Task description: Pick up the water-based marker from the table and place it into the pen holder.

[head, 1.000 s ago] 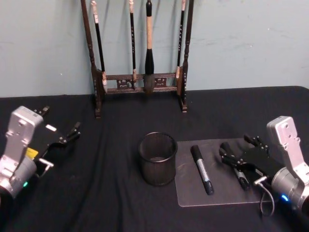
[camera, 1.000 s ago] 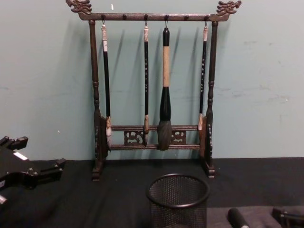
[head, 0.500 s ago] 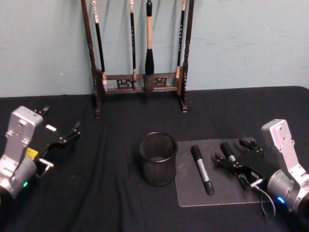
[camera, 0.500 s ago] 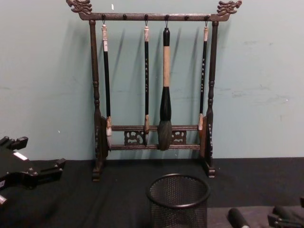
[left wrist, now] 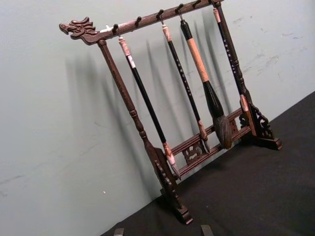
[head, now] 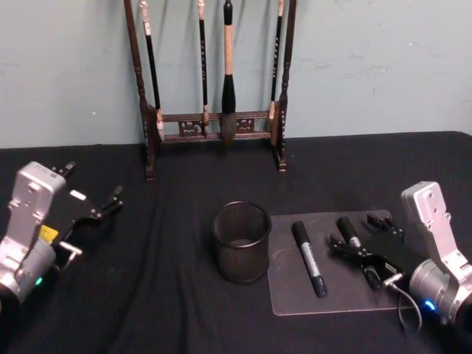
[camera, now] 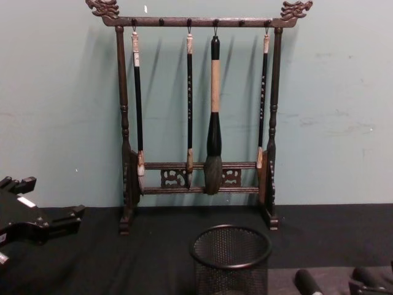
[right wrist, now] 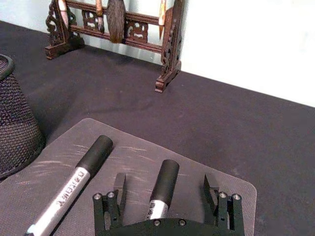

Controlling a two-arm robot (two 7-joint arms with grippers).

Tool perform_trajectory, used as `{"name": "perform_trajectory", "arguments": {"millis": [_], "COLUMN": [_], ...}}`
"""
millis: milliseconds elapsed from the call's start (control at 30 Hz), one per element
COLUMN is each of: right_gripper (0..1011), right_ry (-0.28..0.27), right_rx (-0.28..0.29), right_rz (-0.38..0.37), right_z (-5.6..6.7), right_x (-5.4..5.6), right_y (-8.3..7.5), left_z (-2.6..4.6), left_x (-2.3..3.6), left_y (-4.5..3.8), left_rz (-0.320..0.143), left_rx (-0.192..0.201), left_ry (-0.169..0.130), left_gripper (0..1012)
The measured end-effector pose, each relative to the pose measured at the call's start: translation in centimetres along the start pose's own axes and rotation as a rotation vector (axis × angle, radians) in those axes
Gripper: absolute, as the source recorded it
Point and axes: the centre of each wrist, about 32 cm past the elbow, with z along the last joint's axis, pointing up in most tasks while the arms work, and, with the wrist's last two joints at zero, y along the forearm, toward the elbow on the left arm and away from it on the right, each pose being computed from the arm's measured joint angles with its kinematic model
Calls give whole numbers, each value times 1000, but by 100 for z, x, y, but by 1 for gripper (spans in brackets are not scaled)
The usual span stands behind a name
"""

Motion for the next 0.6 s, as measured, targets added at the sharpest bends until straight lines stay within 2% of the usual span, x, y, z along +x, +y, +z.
{"name": "perform_trajectory", "arguments": {"millis": [600], "right_gripper": [1002], "right_ry": [-8], "right_rx": [-19], "right_rz": [-4], "right_z": [-36], "right_x": [0], "right_y": [16], "left_z": [0], "left_x": [0], "left_y": [0], "left_rz": [0], "left_rx": [0], "left_ry": [0], "left_gripper": [1009]}}
